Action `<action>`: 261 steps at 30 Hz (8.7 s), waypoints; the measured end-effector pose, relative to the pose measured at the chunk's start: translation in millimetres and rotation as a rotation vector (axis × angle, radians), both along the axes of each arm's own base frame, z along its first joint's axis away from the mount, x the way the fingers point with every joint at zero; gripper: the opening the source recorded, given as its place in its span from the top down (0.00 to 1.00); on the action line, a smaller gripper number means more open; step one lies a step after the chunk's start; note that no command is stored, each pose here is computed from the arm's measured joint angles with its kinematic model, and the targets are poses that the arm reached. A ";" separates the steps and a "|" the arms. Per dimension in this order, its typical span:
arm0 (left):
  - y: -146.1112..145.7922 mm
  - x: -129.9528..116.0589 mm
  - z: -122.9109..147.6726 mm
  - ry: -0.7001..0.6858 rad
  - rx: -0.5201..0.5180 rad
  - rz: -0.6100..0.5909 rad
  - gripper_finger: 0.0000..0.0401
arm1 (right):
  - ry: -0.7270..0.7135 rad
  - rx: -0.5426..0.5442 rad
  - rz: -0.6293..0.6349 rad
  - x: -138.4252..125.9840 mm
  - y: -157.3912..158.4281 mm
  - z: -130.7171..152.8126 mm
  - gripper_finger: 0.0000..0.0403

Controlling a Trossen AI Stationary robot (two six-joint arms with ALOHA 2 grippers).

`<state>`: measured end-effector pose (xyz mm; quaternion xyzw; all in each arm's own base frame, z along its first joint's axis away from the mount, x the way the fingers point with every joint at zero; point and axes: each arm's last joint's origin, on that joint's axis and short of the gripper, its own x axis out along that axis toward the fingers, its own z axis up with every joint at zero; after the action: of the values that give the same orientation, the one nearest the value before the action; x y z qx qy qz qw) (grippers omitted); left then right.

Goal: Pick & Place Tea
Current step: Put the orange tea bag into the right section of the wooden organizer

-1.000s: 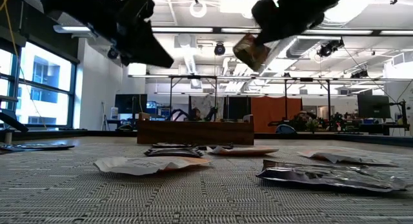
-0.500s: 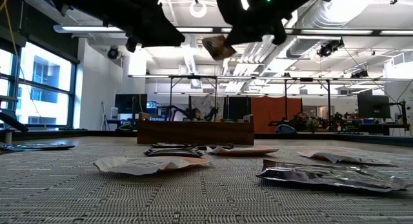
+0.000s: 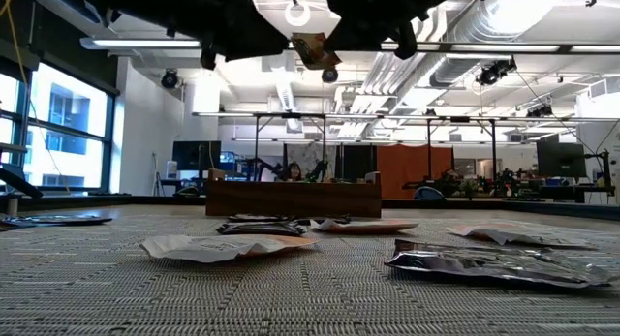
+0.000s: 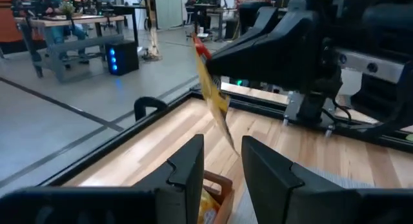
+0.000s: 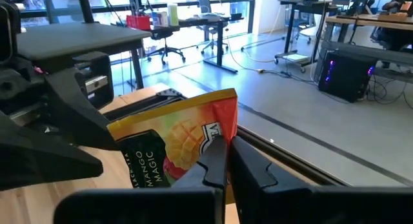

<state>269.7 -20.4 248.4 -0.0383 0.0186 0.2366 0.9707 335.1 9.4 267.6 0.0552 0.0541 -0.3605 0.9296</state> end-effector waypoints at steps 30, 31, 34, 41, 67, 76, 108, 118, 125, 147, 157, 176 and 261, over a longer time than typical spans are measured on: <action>-1.0 8.4 11.6 0.038 0.090 -0.004 0.79 | -0.021 -0.034 0.199 4.6 0.8 6.5 0.98; -1.0 8.4 10.9 0.046 0.092 -0.004 0.81 | -0.021 -0.034 0.199 4.6 0.8 6.6 0.98; -0.7 8.1 9.1 0.067 0.097 0.006 0.90 | -0.021 -0.034 0.199 4.6 0.8 6.5 0.99; 0.2 7.3 7.1 0.106 0.130 0.042 0.98 | 0.020 0.002 0.207 3.6 1.0 1.2 0.94; 112.8 63.2 39.1 0.587 -0.201 -0.245 1.00 | 0.620 0.380 0.164 -48.7 37.6 -55.3 0.80; 140.3 117.5 24.3 0.677 -0.174 -0.418 1.00 | 0.787 0.393 0.082 -74.0 51.9 -62.6 0.80; 142.1 132.2 -21.2 0.904 -0.218 -0.472 1.00 | 0.829 0.436 0.221 -77.0 70.4 -63.4 0.80; 145.5 133.7 -29.6 0.962 -0.166 -0.397 1.00 | 0.826 0.433 0.216 -76.7 69.8 -63.2 0.80; 145.9 134.2 -29.2 0.961 -0.152 -0.395 0.92 | 0.829 0.426 0.220 -76.6 69.7 -63.2 0.80; 135.1 89.9 33.6 1.039 -0.211 -0.263 0.80 | 0.763 0.248 0.240 -67.2 69.1 -58.0 0.80; 97.7 -9.5 108.8 0.934 -0.281 -0.211 0.83 | 0.555 0.119 0.311 -41.9 65.3 -42.1 0.80; -3.1 -124.4 -18.8 0.794 -0.609 -0.371 0.83 | 0.244 0.150 0.310 -26.0 9.1 -55.9 0.80; -147.5 -132.8 -133.0 1.553 -1.155 -0.061 0.65 | 0.224 0.211 0.485 -36.5 8.9 -78.5 0.80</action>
<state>137.0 -167.9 115.5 -0.3419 0.7693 0.1252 0.5251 298.6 18.3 189.1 0.0967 0.2053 -0.1240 0.9660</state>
